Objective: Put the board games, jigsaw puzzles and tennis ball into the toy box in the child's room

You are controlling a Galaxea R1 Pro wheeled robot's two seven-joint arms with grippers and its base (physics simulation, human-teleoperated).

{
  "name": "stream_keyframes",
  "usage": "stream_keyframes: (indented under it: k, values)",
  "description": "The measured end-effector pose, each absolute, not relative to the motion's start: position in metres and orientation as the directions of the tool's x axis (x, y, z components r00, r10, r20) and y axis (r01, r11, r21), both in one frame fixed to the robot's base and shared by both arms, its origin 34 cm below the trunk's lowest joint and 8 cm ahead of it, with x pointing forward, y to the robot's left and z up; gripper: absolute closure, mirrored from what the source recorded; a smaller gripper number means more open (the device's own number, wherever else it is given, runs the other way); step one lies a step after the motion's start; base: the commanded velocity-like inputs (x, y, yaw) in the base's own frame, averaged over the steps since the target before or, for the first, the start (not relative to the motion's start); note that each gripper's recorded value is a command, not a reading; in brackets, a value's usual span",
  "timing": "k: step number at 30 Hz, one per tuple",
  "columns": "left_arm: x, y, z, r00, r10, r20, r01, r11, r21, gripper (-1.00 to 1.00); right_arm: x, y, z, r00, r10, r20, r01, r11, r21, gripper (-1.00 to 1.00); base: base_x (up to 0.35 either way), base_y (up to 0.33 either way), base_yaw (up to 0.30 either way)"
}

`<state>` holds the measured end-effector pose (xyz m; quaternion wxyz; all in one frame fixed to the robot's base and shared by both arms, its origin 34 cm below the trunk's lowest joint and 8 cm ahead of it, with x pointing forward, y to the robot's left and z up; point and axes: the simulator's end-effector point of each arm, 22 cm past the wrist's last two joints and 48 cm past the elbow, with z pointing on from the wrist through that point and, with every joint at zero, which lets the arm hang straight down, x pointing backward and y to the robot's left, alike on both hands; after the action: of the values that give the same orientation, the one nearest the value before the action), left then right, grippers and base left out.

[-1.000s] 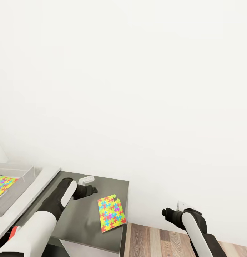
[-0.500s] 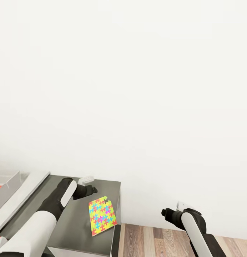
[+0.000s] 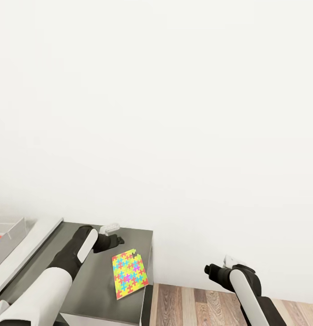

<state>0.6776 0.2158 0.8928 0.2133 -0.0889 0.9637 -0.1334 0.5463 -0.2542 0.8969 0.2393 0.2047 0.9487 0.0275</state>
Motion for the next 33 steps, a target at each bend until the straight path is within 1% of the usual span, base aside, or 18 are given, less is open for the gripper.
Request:
stream_keyframes:
  k: [14, 33]
  values:
    - [0.6861, 0.2165, 0.8970, -0.873, -0.244, -0.423, -0.118, 0.946, -0.302, -1.00, 0.5462, -0.2529, 0.8966, -0.802, 0.403, -0.441, 0.375, 0.914, 0.152, -1.00, 0.000, 0.000, 0.000]
    - [0.6853, 0.2129, 0.8884, -0.878, -0.243, -0.413, -0.120, 0.946, -0.302, -1.00, 0.5445, -0.2528, 0.8900, -0.809, 0.402, -0.429, 0.377, 0.914, 0.146, -1.00, 0.000, 0.000, 0.000]
